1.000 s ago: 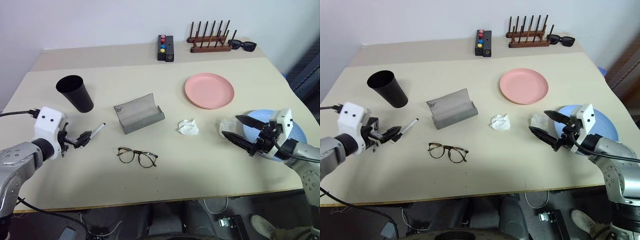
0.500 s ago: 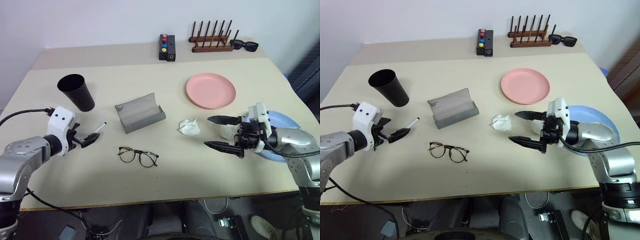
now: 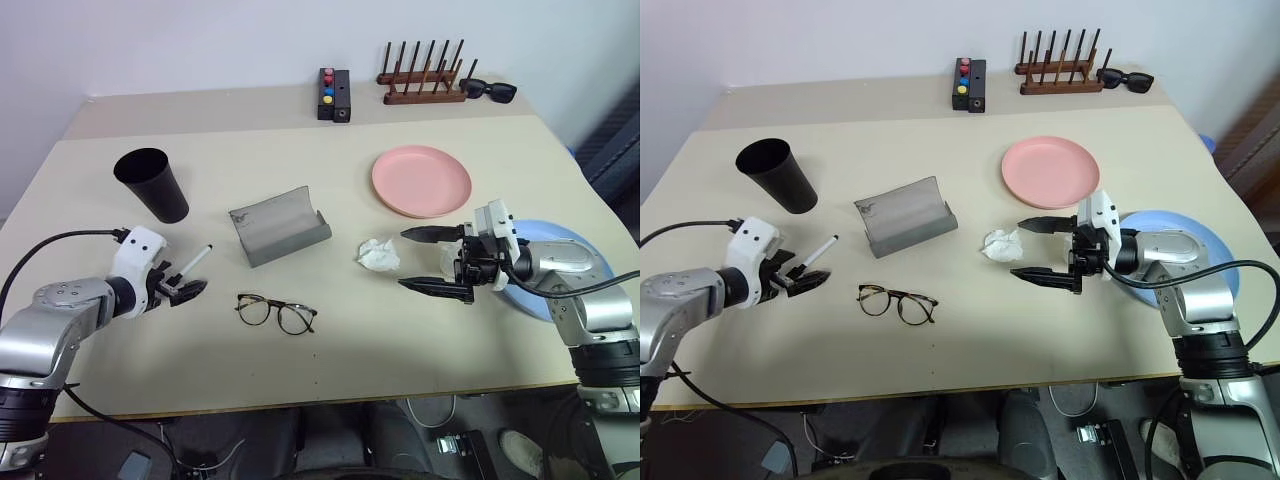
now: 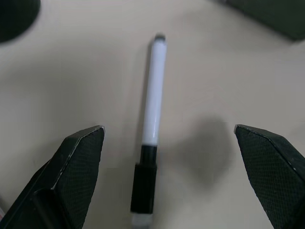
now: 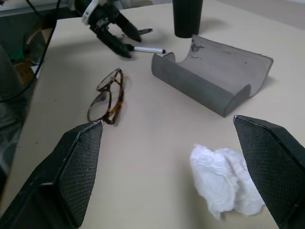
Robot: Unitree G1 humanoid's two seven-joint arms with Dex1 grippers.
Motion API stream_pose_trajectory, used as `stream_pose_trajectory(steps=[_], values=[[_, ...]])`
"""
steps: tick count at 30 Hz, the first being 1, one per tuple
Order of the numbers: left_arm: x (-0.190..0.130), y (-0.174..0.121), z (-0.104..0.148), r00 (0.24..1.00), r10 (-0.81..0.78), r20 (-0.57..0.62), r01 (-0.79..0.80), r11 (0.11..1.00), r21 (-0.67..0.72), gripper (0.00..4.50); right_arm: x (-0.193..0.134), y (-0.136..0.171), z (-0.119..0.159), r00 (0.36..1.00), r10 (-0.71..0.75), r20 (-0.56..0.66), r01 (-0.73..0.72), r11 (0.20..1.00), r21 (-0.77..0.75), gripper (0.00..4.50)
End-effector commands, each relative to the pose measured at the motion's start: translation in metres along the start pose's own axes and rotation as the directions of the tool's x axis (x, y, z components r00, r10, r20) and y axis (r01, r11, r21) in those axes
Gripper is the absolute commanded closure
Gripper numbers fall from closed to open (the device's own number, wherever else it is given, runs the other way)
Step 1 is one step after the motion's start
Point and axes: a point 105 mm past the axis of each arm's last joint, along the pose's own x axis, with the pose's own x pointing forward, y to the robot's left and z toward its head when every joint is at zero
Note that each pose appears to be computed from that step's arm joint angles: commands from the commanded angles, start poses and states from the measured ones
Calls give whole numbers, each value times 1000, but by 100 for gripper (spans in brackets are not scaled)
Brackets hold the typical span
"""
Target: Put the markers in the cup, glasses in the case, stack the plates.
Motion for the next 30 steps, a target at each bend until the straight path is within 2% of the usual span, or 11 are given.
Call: stream_pose_trajectory(steps=[1,10,13,14,20,30], values=[[0,4,7,1000,5,8,-6,999,35,4,1,-3,9,1000,6,17,-5,998,-56,3],[14,8,0,997,-8,-72,14,996,93,4,5,-4,10,1000,10,30,-7,997,-73,3],[16,8,-4,995,-19,-99,30,994,109,86,5,-4,12,999,14,35,-12,997,-79,0],[17,8,-5,994,-22,-105,33,993,112,126,5,-4,12,999,16,35,-13,997,-81,0],[22,8,-13,990,-24,-139,39,994,105,430,7,-5,13,999,20,38,-17,996,-87,0],[16,10,-5,997,-11,-76,19,995,101,430,8,-7,13,999,14,39,-11,996,-91,0]])
